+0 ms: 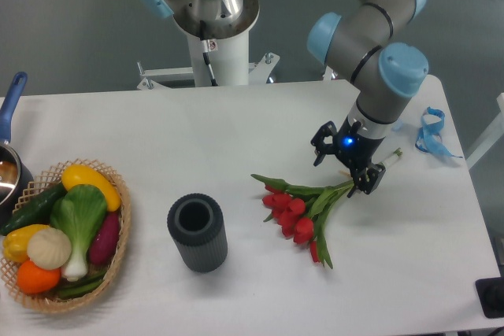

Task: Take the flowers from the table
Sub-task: 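Lower the open gripper over the green stems of the red tulips, then close the gripper around the tulip stems below the blooms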

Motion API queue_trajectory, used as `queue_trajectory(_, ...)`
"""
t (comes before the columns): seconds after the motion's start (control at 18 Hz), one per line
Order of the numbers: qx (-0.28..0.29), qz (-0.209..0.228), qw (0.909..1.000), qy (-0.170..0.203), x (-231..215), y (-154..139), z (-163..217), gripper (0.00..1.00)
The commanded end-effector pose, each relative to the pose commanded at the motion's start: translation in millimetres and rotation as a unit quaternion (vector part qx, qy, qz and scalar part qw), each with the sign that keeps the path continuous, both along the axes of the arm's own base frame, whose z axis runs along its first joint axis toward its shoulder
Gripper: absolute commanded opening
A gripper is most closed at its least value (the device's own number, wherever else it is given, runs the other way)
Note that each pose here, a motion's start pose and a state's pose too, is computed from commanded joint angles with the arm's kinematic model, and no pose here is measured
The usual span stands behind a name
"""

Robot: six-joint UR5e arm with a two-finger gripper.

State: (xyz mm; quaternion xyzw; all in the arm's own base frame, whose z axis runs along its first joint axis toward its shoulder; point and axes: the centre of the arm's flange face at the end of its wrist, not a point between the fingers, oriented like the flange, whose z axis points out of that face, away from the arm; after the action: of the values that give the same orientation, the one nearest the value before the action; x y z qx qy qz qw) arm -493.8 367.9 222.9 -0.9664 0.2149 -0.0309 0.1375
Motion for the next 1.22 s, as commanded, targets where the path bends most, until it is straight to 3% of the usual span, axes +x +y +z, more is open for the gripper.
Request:
queue_trajectory(0.94,-0.024,-0.029,0.9991,0.02,16.9,26.3,-36.6,1.0)
queue_trajectory(1.22,-0.025,-0.031,0.999,0.02,18.8,27.3,-40.5,0.9)
